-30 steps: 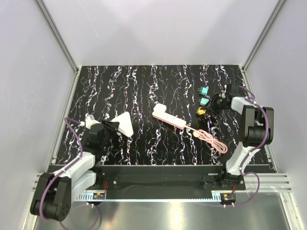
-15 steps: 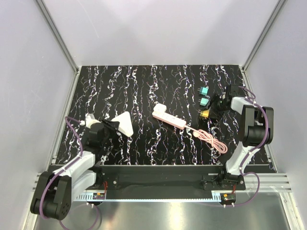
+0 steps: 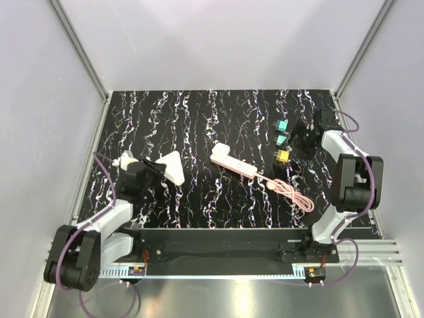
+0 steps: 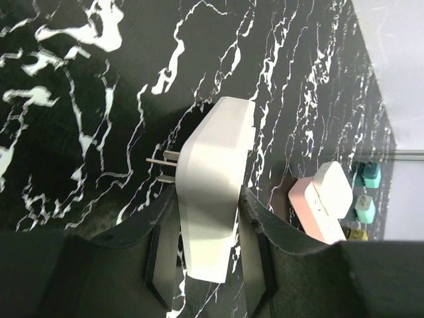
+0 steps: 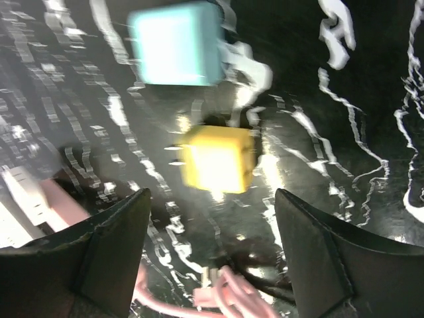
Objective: Pull the plug off the socket
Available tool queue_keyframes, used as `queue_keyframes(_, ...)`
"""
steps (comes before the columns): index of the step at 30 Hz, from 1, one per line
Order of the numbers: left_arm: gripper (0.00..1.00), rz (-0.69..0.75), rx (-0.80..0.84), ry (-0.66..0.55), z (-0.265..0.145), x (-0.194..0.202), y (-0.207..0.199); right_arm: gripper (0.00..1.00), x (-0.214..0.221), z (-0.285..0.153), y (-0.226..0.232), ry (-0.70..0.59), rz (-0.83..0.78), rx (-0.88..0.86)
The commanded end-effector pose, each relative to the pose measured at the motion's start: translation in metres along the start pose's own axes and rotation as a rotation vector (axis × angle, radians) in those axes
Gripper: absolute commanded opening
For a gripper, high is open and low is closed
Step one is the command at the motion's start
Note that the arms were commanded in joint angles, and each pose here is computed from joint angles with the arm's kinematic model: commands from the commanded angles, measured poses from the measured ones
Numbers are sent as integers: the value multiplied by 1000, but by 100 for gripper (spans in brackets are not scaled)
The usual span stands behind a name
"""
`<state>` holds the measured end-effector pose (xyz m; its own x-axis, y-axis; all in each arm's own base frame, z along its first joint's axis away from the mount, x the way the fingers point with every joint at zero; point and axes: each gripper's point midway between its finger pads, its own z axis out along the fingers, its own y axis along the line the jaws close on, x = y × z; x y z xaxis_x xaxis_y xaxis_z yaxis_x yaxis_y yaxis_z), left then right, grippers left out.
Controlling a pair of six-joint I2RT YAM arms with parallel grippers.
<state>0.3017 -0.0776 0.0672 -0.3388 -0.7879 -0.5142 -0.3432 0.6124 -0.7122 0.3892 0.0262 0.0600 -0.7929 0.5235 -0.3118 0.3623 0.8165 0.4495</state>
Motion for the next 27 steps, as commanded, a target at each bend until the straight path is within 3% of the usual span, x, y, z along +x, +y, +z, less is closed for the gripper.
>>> queue_keyframes(1, 3, 121, -218, 111, -2, 21, 51, 83, -16, -34, 44, -94, -118, -53)
queue_keyframes(2, 15, 132, -225, 117, 0, 21, 51, 83, -15, -37, 51, -99, -136, -64)
queue_keyframes(4, 26, 142, -258, 140, 2, 22, 54, 84, -11, -45, 63, -112, -164, -80)
queue_keyframes(5, 36, 145, -250, 139, 5, 19, 48, 84, 3, -45, 82, -92, -212, -106)
queue_keyframes(11, 60, 158, -295, 195, 10, 22, 50, 84, 34, -61, 123, -77, -306, -186)
queue_keyframes(13, 77, 152, -314, 220, 9, 22, 50, 84, 50, -69, 137, -63, -339, -229)
queue_keyframes(17, 88, 138, -322, 251, 6, 26, 50, 84, 59, -76, 146, -59, -359, -261)
queue_keyframes(18, 97, 132, -313, 262, 3, 28, 47, 84, 62, -80, 149, -56, -365, -275)
queue_keyframes(25, 99, 150, -218, 210, -19, 8, 17, 86, 97, -72, 144, -3, -396, -281)
queue_keyframes(27, 99, 167, -199, 214, -27, 4, 10, 96, 107, -71, 138, 5, -388, -282)
